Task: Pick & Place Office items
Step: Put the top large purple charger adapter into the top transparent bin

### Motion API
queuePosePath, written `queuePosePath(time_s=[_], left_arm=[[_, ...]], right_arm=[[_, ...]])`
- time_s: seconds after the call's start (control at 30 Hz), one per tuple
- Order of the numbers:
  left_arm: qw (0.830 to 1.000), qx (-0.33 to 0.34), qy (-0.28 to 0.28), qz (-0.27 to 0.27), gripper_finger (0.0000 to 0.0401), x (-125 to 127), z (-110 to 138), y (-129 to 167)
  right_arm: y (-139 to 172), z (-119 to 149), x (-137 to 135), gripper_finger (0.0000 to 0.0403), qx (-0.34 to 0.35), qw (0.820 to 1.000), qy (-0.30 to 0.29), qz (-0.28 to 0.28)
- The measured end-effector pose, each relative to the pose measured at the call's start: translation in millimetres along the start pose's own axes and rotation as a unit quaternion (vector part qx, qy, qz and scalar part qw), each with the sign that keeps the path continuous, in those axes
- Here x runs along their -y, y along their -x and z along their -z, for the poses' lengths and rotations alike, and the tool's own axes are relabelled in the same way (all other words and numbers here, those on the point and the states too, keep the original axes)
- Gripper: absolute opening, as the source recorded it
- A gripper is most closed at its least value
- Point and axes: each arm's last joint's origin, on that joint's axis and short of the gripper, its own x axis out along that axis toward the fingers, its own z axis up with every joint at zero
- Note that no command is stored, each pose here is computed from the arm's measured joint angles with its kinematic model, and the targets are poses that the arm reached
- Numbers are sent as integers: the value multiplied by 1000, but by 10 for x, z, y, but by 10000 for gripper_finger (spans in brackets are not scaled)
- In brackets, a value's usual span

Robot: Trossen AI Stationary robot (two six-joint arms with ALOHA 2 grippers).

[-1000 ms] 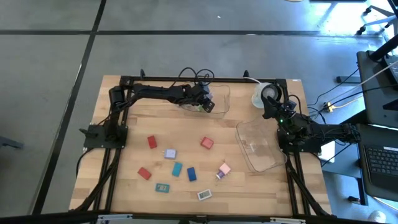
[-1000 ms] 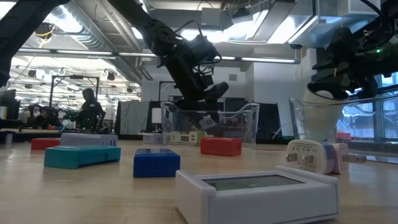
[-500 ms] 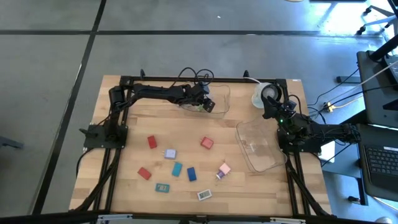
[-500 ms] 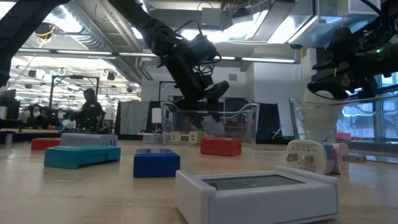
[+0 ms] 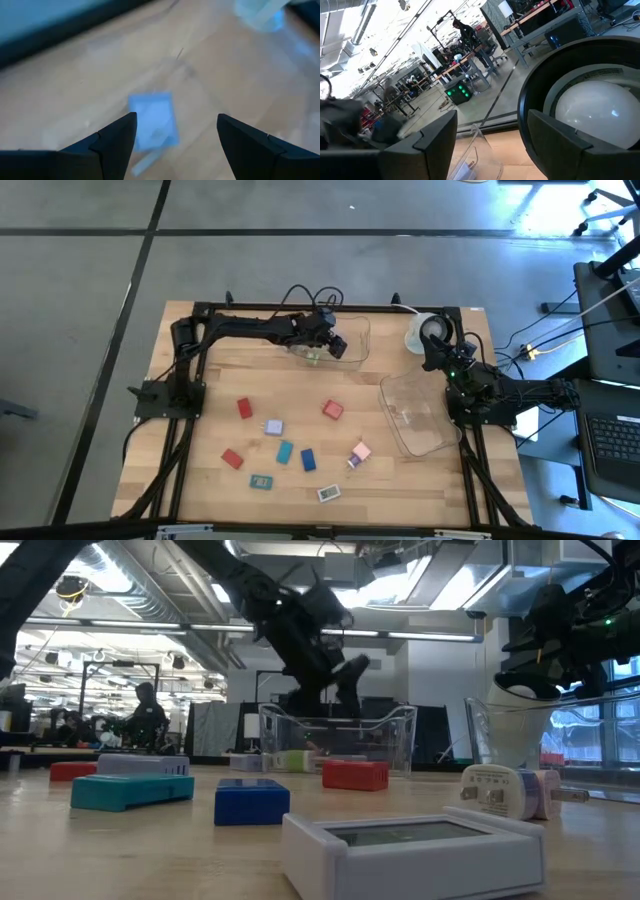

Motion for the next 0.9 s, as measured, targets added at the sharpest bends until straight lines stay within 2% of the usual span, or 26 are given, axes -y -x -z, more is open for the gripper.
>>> queuePosePath(time_s=[0.2, 0.4, 0.67, 0.8, 0.9], left_arm=[[993, 70, -85, 29, 272, 78, -274, 407], [975, 97, -200, 19, 271, 72, -446, 967], [941, 19, -338, -22, 271, -97, -363, 1647], [925, -66, -370, -63, 271, -257, -186, 1701], [917, -123, -370, -84, 271, -383, -37, 1628]], right_arm=[[0, 0, 0, 246, 0, 1000, 0, 0], [0, 1, 0, 246, 0, 1000, 0, 0], [0, 0, 0, 246, 0, 1000, 0, 0], [0, 1, 0, 246, 0, 1000, 0, 0], [0, 1, 0, 246, 0, 1000, 0, 0]])
